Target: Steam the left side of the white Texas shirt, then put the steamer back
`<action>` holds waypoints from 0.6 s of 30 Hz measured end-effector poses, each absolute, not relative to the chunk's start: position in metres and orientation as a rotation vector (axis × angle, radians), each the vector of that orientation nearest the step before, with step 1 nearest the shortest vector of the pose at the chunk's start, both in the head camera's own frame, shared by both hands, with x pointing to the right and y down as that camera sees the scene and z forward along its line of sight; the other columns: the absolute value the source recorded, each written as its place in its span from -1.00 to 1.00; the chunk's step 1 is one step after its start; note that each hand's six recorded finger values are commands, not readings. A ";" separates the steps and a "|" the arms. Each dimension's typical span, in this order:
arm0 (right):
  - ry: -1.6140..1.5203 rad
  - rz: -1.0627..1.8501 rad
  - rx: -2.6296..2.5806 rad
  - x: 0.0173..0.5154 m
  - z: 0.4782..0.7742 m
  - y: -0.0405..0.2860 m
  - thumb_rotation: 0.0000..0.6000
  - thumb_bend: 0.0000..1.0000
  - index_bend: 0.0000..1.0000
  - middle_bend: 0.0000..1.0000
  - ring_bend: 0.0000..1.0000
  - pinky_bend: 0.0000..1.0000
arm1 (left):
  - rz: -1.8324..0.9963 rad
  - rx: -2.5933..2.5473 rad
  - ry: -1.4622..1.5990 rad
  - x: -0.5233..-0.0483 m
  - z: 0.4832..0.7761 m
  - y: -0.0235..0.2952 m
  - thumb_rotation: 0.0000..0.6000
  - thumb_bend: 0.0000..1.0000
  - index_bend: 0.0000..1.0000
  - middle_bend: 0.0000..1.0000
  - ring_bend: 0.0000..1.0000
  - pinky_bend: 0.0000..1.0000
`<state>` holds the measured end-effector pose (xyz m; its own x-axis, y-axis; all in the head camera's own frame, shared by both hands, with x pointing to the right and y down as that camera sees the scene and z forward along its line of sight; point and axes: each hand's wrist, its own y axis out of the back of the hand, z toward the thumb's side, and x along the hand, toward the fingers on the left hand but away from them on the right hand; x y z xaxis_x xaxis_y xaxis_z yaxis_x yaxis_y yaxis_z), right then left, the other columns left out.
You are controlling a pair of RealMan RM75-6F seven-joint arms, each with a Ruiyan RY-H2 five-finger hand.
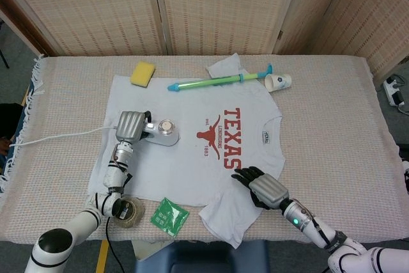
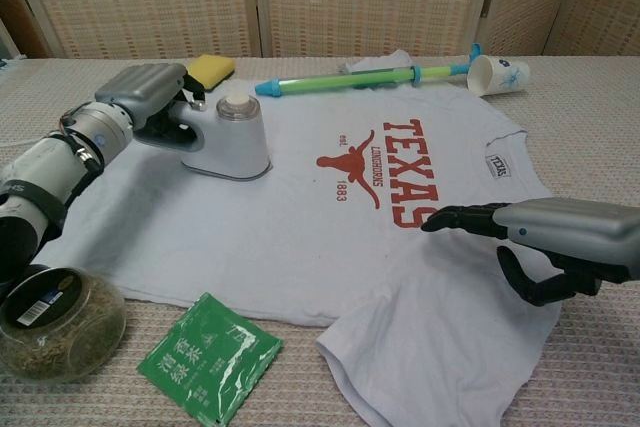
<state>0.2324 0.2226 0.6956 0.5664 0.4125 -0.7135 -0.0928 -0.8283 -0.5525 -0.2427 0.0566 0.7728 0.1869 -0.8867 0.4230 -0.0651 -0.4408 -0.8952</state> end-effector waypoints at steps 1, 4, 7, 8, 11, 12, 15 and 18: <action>-0.254 1.224 -2.257 0.232 0.696 0.223 0.95 1.00 -1.00 -1.00 -1.00 -0.97 | -1.337 -1.698 0.903 -0.242 0.773 0.057 1.00 0.33 0.51 0.93 0.70 0.63; -0.252 1.222 -2.258 0.232 0.696 0.223 0.95 1.00 -1.00 -1.00 -1.00 -0.97 | -1.314 -1.721 0.856 -0.242 0.773 0.059 1.00 0.33 0.51 0.93 0.70 0.63; -0.251 1.222 -2.259 0.231 0.697 0.223 0.96 1.00 -1.00 -1.00 -1.00 -0.97 | -1.291 -1.751 0.832 -0.242 0.771 0.063 1.00 0.33 0.51 0.93 0.70 0.63; -0.250 1.221 -2.259 0.231 0.697 0.223 0.95 1.00 -1.00 -1.00 -1.00 -0.97 | -1.283 -1.764 0.826 -0.243 0.770 0.064 1.00 0.33 0.51 0.93 0.69 0.63; -0.250 1.217 -2.259 0.230 0.696 0.223 0.96 1.00 -1.00 -1.00 -1.00 -0.97 | -1.265 -1.796 0.811 -0.244 0.767 0.068 1.00 0.33 0.51 0.93 0.69 0.63; -0.251 1.215 -2.259 0.230 0.696 0.223 0.95 1.00 -1.00 -1.00 -1.00 -0.97 | -1.260 -1.804 0.807 -0.245 0.766 0.069 1.00 0.33 0.51 0.93 0.69 0.63; -0.254 1.213 -2.256 0.230 0.694 0.223 0.95 1.00 -1.00 -1.00 -1.00 -0.97 | -1.244 -1.834 0.800 -0.247 0.761 0.074 1.00 0.33 0.51 0.93 0.69 0.63; -0.261 1.213 -2.254 0.231 0.693 0.222 0.96 1.00 -1.00 -1.00 -1.00 -0.97 | -1.232 -1.868 0.794 -0.250 0.757 0.080 1.00 0.32 0.51 0.93 0.69 0.63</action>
<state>0.2310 0.2218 0.6931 0.5714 0.4176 -0.7065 -0.0904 -0.8236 -0.5599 -0.2504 0.0800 0.7570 0.3446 -0.8126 0.4700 -0.0918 -0.5275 -0.8446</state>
